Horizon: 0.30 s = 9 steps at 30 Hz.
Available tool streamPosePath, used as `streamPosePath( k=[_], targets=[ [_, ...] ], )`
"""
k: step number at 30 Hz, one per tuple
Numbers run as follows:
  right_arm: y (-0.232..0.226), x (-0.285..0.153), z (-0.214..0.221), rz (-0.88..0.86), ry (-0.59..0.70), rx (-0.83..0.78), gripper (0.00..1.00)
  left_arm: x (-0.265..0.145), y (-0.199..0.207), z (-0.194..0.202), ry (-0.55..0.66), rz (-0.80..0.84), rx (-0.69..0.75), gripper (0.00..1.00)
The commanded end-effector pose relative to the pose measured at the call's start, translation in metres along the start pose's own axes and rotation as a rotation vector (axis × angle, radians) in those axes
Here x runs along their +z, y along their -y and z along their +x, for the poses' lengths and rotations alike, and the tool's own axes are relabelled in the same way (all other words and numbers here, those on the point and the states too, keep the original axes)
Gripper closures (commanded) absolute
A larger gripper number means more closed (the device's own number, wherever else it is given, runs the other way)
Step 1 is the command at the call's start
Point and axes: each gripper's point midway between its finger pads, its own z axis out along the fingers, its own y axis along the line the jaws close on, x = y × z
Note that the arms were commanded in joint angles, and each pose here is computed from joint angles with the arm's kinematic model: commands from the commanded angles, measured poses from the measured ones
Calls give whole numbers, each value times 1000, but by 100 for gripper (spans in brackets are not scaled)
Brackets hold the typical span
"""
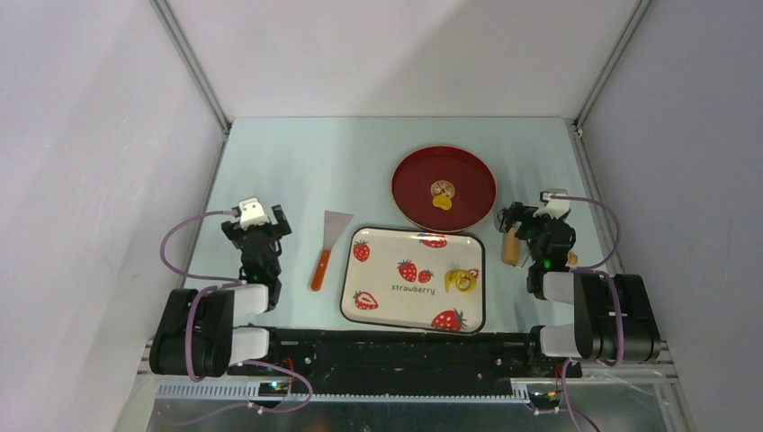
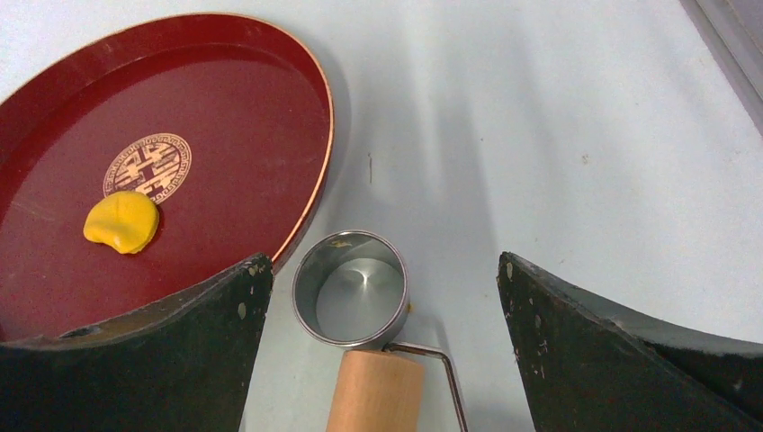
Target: Roll out the dumpling wrappers from the dough
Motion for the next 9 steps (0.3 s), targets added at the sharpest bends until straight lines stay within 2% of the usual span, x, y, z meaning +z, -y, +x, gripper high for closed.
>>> streamPosePath(
  k=[1, 9],
  targets=[
    [1, 3, -7, 7, 21, -31, 1, 7, 0, -24, 76, -11, -33, 0],
    [1, 3, -7, 8, 21, -32, 1, 8, 0, -24, 75, -9, -32, 0]
  ],
)
